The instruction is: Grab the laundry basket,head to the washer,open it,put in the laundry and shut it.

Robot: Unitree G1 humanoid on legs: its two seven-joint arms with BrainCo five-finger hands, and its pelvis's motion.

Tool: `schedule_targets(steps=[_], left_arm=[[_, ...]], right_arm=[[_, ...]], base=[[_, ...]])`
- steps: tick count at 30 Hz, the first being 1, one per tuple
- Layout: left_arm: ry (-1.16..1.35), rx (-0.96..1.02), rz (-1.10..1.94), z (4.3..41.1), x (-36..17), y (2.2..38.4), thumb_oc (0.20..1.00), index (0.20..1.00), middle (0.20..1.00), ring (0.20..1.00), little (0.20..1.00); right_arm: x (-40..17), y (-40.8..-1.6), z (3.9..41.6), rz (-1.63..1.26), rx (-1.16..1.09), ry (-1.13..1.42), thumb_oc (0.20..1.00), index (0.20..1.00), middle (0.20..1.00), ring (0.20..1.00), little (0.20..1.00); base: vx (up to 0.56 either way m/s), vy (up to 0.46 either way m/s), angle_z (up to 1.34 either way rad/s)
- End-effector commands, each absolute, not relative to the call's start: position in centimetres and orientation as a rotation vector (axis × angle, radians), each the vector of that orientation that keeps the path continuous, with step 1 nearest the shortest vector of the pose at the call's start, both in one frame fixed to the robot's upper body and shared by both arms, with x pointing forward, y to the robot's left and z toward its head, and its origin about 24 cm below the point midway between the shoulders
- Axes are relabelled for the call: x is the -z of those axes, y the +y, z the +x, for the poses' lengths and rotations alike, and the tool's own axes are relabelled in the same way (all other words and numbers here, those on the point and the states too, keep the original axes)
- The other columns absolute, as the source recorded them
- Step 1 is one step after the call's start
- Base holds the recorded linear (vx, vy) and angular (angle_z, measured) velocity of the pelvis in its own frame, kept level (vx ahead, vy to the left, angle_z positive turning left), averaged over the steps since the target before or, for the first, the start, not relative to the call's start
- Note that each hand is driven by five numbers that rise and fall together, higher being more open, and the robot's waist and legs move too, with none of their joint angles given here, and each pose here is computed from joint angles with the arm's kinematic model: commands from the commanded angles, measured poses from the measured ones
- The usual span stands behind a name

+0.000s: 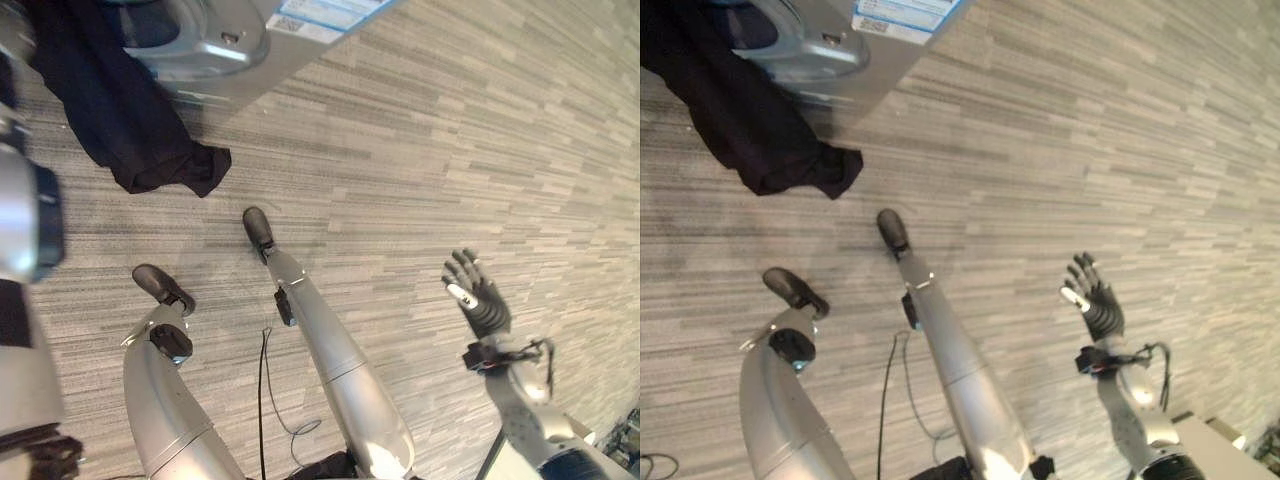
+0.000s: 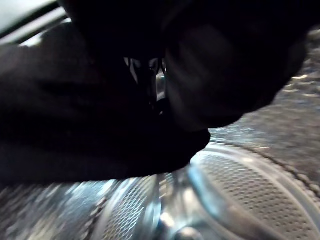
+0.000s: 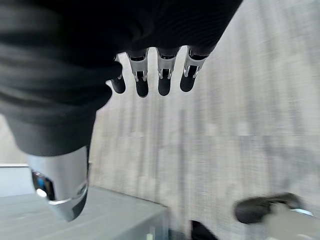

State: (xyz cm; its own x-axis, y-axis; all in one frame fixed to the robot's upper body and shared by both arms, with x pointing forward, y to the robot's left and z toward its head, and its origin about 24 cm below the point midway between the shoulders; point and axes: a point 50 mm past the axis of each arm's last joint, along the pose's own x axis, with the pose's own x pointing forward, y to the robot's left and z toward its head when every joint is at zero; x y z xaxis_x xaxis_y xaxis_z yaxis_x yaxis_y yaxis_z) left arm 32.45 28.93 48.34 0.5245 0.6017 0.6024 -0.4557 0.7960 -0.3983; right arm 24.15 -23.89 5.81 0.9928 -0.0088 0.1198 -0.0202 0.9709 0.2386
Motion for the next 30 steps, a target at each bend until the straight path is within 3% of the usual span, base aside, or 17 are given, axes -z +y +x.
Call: schedule_targets(steps=[1,4,6,10,11,13,16,17,20,22,23,30], left_arm=[[-0.861,-0.575,-0.228,32.3,-48.7,28.3,0.2,0.2,0.2,0.2,0.2],[-0.93,-0.457,-0.259,32.3,-50.1,25.2,0.2,0.2,0.2,0.2,0.2],[-1.096,-0.277,-0.271,30.0,-53.7,20.1,0.2,0.2,0.2,0.2,0.2],[-1.219,-0.233,-0.197,27.7,-55.6,17.9,0.2,0.2,0.2,0.2,0.2],[-1.004,-0.27,-0.028,30.8,-53.4,20.6,1.0,1.0,1.0,1.0,1.0],[-0.944,-0.295,0.064,31.7,-52.2,21.8,1.0,1.0,1.0,1.0,1.0],[-0.598,-0.492,0.531,35.5,-45.6,26.7,1.0,1.0,1.0,1.0,1.0],[-0.598,-0.492,0.533,35.5,-45.5,26.7,1.0,1.0,1.0,1.0,1.0],[-0.458,-0.505,0.804,37.6,-43.3,24.7,1.0,1.0,1.0,1.0,1.0],[-0.458,-0.505,0.805,37.6,-43.3,24.6,1.0,1.0,1.0,1.0,1.0],[-0.491,-0.471,0.941,38.0,-44.0,21.6,1.0,1.0,1.0,1.0,1.0],[-0.523,-0.522,1.208,37.5,-45.9,19.3,1.0,1.0,1.0,1.0,1.0]], right_arm=[[-6.5,-26.3,23.6,0.168,0.066,-0.146,1.0,1.0,1.0,1.0,1.0],[-6.9,-26.6,23.9,0.158,0.085,-0.169,1.0,1.0,1.0,1.0,1.0],[-7.6,-27.2,24.0,0.14,0.096,-0.193,1.0,1.0,1.0,1.0,1.0],[-8.2,-27.2,23.9,0.161,0.09,-0.223,1.0,1.0,1.0,1.0,1.0],[-8.9,-28.2,24.0,0.133,0.109,-0.225,1.0,1.0,1.0,1.0,1.0],[-8.7,-28.5,24.2,0.122,0.127,-0.214,1.0,1.0,1.0,1.0,1.0],[-7.2,-28.2,24.4,0.145,0.101,-0.147,1.0,1.0,1.0,1.0,1.0],[-7.2,-28.2,24.4,0.145,0.101,-0.147,1.0,1.0,1.0,1.0,1.0],[-6.8,-28.0,24.7,0.164,0.05,-0.124,1.0,1.0,1.0,1.0,1.0],[-6.8,-28.0,24.7,0.165,0.05,-0.124,1.0,1.0,1.0,1.0,1.0],[-6.9,-27.7,25.3,0.173,0.023,-0.119,1.0,1.0,1.0,1.0,1.0],[-6.8,-26.9,25.4,0.169,-0.083,-0.077,1.0,1.0,1.0,1.0,1.0]], base=[[0.03,-0.03,0.08],[0.03,-0.018,0.2],[0.03,-0.036,0.23],[0.02,-0.049,0.03],[0.02,-0.04,-0.04],[0.0,-0.008,-0.02],[-0.01,-0.005,0.03],[-0.02,-0.013,0.09],[-0.02,-0.048,0.11],[-0.01,-0.036,0.12],[-0.01,-0.038,0.12],[-0.01,-0.009,0.02]])
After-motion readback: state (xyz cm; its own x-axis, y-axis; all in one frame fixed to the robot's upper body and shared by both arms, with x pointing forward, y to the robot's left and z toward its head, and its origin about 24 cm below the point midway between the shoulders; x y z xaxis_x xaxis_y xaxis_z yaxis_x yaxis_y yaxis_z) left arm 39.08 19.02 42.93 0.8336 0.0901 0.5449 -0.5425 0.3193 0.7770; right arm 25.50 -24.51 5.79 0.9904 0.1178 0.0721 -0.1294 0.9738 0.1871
